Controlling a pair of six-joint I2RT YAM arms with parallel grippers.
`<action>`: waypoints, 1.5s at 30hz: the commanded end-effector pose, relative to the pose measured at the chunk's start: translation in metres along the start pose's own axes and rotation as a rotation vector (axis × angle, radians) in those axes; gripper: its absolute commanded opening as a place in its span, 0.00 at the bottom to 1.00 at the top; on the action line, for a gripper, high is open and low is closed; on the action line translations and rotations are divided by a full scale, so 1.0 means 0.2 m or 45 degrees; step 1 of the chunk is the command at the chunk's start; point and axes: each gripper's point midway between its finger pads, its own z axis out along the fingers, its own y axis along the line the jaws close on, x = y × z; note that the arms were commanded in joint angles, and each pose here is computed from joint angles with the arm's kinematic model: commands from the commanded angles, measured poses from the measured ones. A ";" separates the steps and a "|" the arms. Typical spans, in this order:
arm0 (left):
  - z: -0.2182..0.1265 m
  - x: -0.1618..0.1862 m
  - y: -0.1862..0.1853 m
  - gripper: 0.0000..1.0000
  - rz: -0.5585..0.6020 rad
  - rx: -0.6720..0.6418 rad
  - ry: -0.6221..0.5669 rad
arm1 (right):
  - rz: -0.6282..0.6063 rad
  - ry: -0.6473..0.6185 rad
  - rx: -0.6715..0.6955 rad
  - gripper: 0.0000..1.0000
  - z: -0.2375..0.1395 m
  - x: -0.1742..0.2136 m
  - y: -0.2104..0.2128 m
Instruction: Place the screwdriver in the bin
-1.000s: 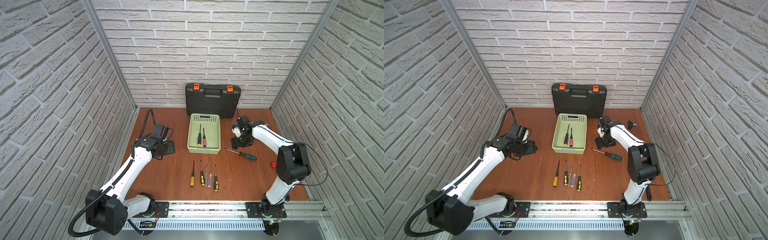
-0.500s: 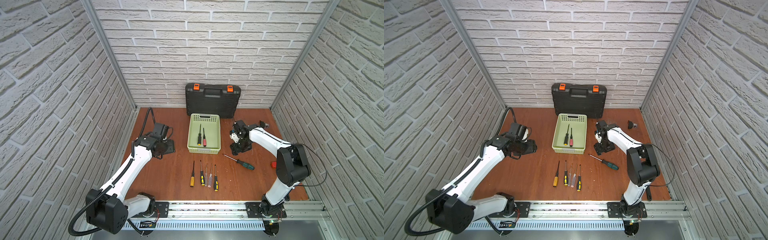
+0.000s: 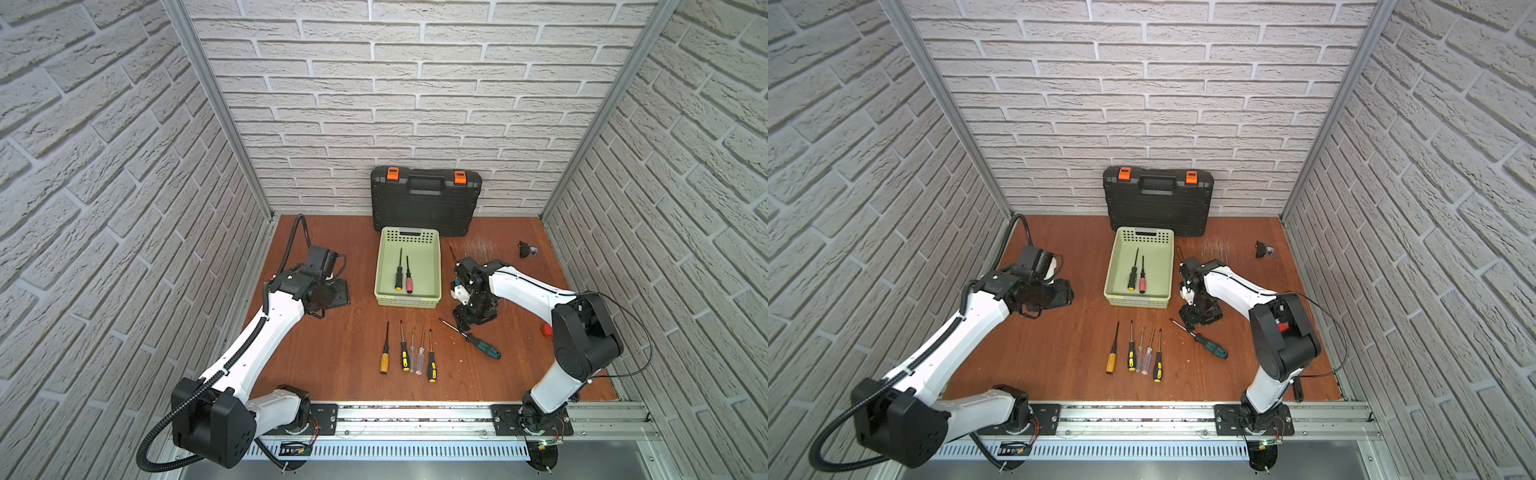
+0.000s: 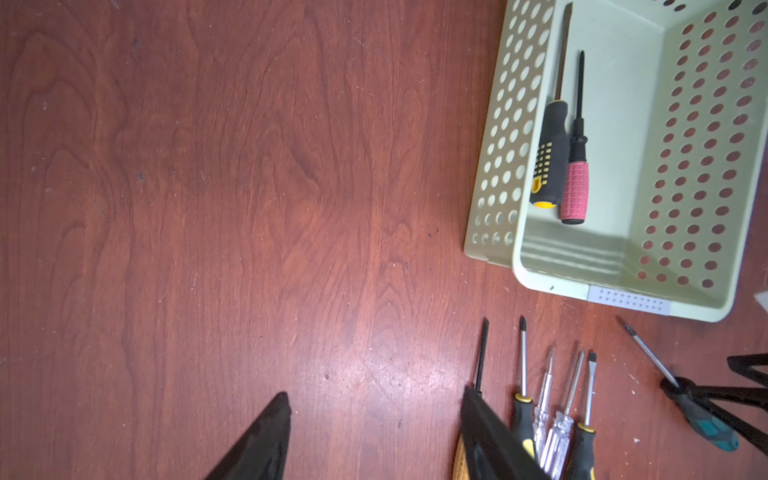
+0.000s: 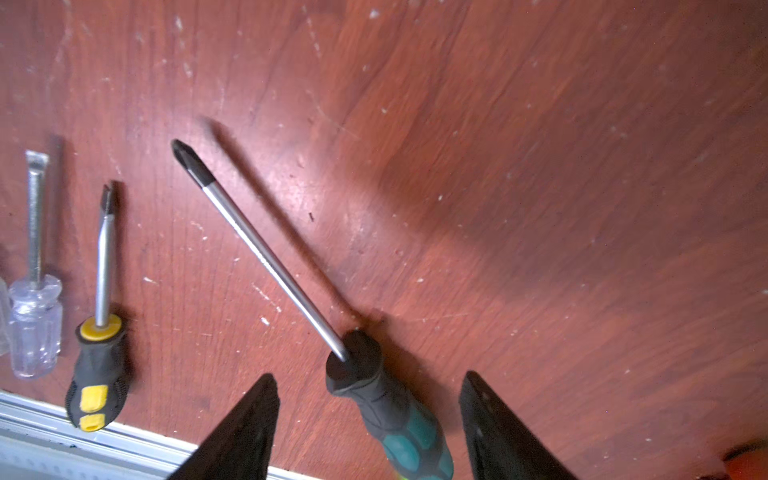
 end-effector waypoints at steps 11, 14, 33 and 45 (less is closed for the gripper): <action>-0.04 -0.02 0.03 0.65 0.009 -0.032 -0.046 | 0.006 0.171 0.093 0.68 0.15 0.20 0.18; -0.04 -0.03 0.03 0.65 0.016 -0.032 -0.040 | 0.012 0.177 0.095 0.65 0.17 0.22 0.19; -0.06 -0.05 0.01 0.65 0.010 -0.026 -0.039 | -0.018 0.189 0.164 0.12 0.25 0.40 0.30; -0.09 -0.06 0.00 0.65 -0.012 -0.016 -0.056 | 0.044 -0.045 0.129 0.05 -0.03 0.40 0.32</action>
